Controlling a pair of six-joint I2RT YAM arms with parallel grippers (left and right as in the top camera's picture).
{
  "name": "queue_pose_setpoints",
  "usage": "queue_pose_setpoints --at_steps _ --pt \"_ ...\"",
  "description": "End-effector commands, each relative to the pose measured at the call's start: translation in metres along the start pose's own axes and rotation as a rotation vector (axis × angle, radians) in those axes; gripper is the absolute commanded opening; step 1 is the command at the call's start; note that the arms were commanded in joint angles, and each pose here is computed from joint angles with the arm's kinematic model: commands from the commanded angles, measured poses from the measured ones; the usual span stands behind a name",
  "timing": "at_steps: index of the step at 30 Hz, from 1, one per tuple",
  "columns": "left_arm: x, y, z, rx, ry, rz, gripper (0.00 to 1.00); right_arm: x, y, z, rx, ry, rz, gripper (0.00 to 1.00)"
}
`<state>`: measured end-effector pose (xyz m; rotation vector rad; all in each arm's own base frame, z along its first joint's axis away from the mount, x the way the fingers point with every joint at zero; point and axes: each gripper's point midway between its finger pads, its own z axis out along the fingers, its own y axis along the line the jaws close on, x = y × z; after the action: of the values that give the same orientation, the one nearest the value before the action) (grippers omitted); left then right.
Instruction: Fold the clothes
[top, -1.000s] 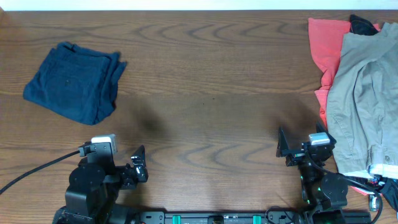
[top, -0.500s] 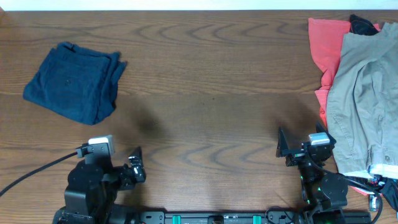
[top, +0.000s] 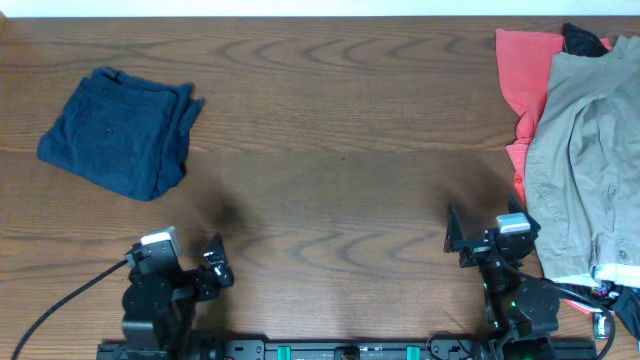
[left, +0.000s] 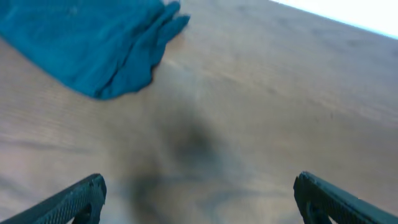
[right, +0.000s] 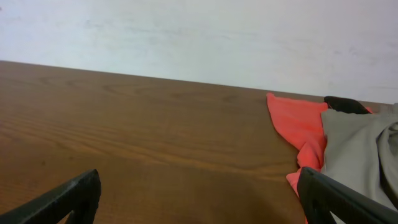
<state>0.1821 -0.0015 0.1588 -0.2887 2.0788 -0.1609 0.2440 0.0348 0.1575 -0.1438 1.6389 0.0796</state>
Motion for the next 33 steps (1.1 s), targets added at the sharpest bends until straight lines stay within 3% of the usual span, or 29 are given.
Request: queue_pose_setpoints --at_steps 1,8,18,22,27,33 --pt "0.004 0.001 0.013 0.016 -0.053 -0.019 0.98 0.001 0.004 0.000 -0.018 0.000 -0.016 0.99" --pt "-0.001 -0.007 0.040 0.083 -0.187 -0.025 0.98 0.001 0.004 0.000 -0.018 0.000 -0.016 0.99" --pt "-0.042 -0.020 0.048 0.155 -0.503 0.063 0.97 0.001 0.004 0.000 -0.018 0.000 -0.016 0.99" --pt "-0.044 -0.020 0.047 0.133 -0.516 0.138 0.98 0.001 0.004 0.000 -0.018 0.000 -0.016 0.99" --pt "-0.012 -0.011 0.063 0.104 -0.370 0.131 0.98 0.001 0.004 0.000 -0.018 0.000 -0.016 0.99" --pt "-0.010 -0.010 0.064 0.102 -0.358 0.132 0.98 0.001 0.004 0.000 -0.018 0.000 -0.016 0.99"
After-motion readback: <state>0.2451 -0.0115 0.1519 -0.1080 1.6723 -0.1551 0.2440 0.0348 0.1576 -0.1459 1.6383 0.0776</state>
